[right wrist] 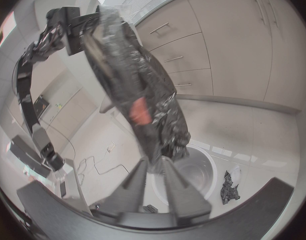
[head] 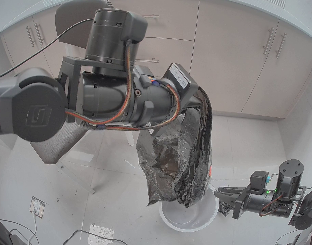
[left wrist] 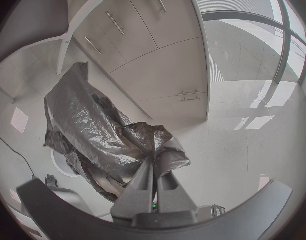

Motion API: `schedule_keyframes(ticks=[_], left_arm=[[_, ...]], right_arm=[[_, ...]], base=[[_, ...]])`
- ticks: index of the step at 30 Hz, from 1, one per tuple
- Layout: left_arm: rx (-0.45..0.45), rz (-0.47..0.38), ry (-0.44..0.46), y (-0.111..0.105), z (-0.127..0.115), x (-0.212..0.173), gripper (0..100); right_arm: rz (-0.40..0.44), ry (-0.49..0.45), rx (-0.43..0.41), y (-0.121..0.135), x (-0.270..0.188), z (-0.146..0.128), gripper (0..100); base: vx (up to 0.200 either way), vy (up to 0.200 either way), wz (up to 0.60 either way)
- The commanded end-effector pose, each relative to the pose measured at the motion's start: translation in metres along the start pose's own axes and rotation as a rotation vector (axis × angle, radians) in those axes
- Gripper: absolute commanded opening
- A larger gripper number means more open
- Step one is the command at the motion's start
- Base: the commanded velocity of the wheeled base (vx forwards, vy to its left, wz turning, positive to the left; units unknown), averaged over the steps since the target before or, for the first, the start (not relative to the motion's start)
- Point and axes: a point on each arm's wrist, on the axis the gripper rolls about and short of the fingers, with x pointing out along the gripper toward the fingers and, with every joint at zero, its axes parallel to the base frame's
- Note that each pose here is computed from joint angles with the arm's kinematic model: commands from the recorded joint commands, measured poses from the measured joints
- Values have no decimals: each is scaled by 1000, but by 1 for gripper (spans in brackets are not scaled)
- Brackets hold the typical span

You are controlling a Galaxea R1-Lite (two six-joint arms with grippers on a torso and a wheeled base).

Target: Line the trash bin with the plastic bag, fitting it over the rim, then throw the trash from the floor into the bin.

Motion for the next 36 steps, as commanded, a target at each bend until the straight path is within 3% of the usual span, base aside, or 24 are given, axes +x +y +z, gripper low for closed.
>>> schedule_keyframes(ticks=[1,2,7,11,18,24,33,34,36], left_arm=[[-9,6,-27,3,7,-2,0],[-6,-6,-31,-1,8,-8,0],[-1,-24,-29,-7,4,-18,0],[-44,-44,-32,-14,1,-27,0],[-92,-42,-23,-14,-8,-34,0],[-93,-45,-21,-15,-9,-36,0],[-93,-42,-13,-15,-11,-36,0],[-93,-42,-13,-14,-11,-36,0],[-93,-41,-13,-14,-12,-36,0]], right_arm=[[33,62,-107,1,-13,-15,100],[77,104,-181,1,-14,-21,100],[82,176,-129,0,9,-32,100],[43,133,-38,-3,41,-29,100],[-110,-62,-41,-12,102,-25,100],[-225,-98,-45,-13,133,-33,100],[-304,-151,-43,-9,140,-28,100],[-325,-154,-42,-9,138,-27,0],[-336,-154,-40,-9,137,-27,0]], base=[[0,0,0],[0,0,0],[0,0,0],[0,0,0],[0,0,0],[0,0,0],[0,0,0],[0,0,0],[0,0,0]])
